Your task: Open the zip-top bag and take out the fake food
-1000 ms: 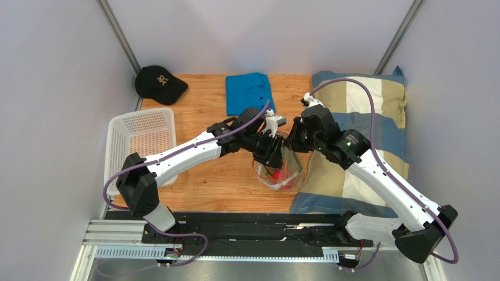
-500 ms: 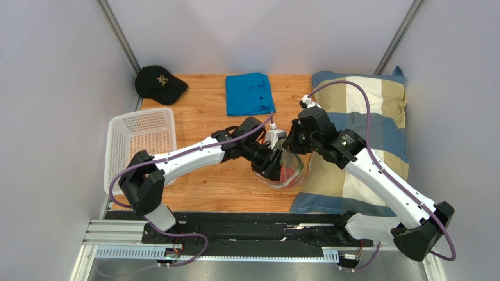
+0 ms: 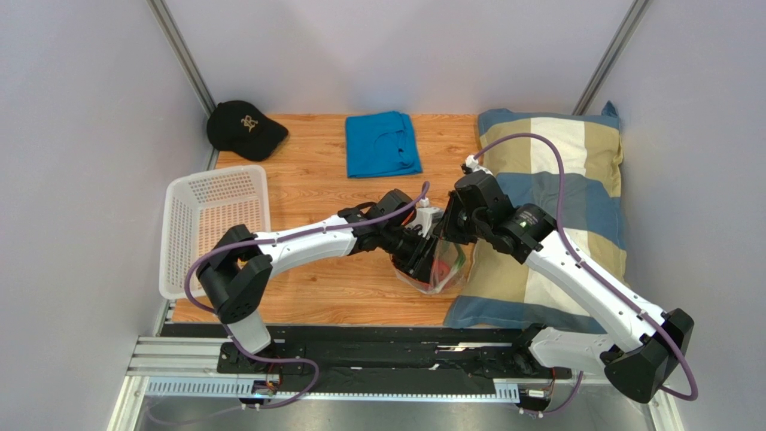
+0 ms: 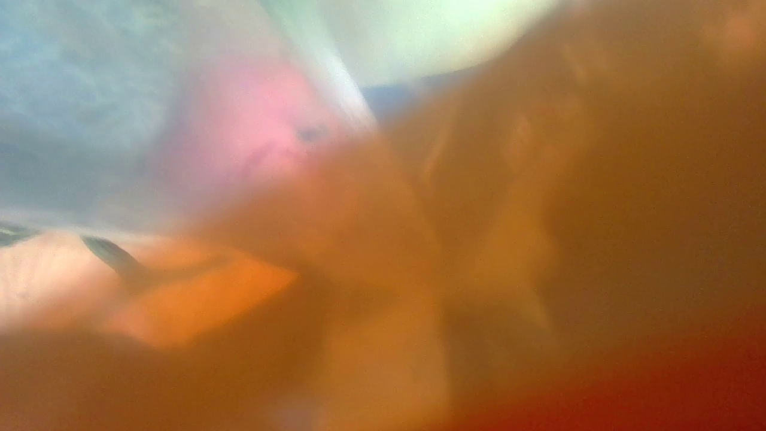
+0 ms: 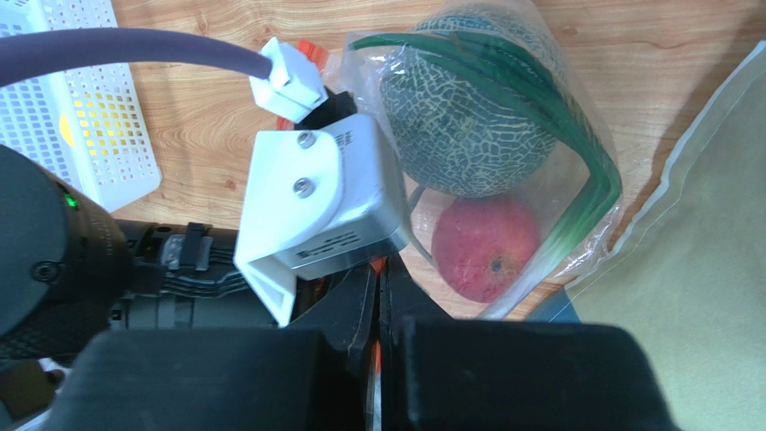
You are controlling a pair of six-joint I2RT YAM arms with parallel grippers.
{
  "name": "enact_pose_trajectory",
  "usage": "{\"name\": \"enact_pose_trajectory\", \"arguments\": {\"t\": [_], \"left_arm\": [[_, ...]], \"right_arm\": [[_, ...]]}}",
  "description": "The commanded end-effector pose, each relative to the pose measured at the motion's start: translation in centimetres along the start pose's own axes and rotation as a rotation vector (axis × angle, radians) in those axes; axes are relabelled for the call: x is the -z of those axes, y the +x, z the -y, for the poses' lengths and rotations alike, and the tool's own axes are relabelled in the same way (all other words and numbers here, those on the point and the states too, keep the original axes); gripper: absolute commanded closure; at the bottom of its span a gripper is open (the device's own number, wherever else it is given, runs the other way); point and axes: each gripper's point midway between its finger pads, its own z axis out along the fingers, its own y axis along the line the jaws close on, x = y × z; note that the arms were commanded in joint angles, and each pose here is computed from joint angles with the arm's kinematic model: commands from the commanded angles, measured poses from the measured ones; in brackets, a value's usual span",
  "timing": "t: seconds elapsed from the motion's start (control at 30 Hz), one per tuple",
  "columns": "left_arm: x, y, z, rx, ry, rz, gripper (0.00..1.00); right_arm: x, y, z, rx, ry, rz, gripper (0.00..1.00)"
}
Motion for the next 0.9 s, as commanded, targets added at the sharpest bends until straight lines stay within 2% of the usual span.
{"name": "enact_pose_trajectory", "arguments": {"t": [0.0, 0.1, 0.17, 0.2, 0.23, 0.3, 0.4, 0.5, 0.53, 0.6, 0.63, 0.77, 0.8, 0.87], "left_arm": [[-0.4, -1.1, 0.4, -0.019, -0.005, 0.050, 0.47], [-0.9, -1.1, 0.6, -0.039, 0.025, 0.037, 0.44], [-1.3, -0.7, 0.2, -0.054, -0.010, 0.015, 0.46], [-1.7, -0.4, -0.6, -0.045, -0.045, 0.001, 0.49], [-1.9, -0.1, -0.7, -0.036, -0.050, -0.013, 0.59], [-2.5, 0.5, -0.8, -0.018, -0.039, -0.036, 0.66], [-3.4, 0.9, -0.5, -0.016, -0.019, -0.054, 0.65], [-3.9, 1.0, -0.4, -0.009, -0.006, -0.062, 0.59], [-4.0, 1.0, -0.7, -0.001, -0.014, -0.061, 0.64], [-3.7, 0.7, -1.7, 0.003, -0.092, -0.032, 0.81], [-3.4, 0.7, -1.9, 0.000, -0.111, -0.025, 0.83], [-0.7, -1.2, -1.4, -0.051, -0.202, 0.052, 0.77], [0.0, -0.8, -1.4, -0.044, -0.225, 0.031, 0.70], [1.7, -2.2, -0.2, -0.072, -0.248, 0.062, 0.64]], "right_arm": [[1.3, -2.3, -2.4, -0.078, -0.100, 0.090, 1.00], [1.5, -2.7, -2.3, -0.085, -0.094, 0.112, 1.00], [1.6, -3.0, -2.3, -0.086, -0.092, 0.124, 1.00], [1.6, -3.2, -2.3, -0.087, -0.089, 0.132, 1.00], [1.6, -3.2, -2.2, -0.084, -0.085, 0.135, 1.00], [1.6, -3.5, -2.2, -0.087, -0.081, 0.146, 1.00], [1.4, -3.6, -2.2, -0.078, -0.079, 0.149, 1.00], [1.1, -3.2, -1.9, -0.075, -0.070, 0.140, 1.00], [1.1, -3.2, -1.8, -0.074, -0.069, 0.140, 1.00], [1.2, -2.9, -1.4, -0.061, -0.059, 0.138, 1.00], [1.3, -2.7, -1.1, -0.055, -0.051, 0.137, 1.00], [1.5, -1.6, -0.1, -0.005, -0.055, 0.122, 1.00], [1.8, -1.3, -0.1, 0.005, -0.072, 0.122, 1.00], [1.4, -0.5, 0.2, 0.008, -0.090, 0.111, 1.00]]}}
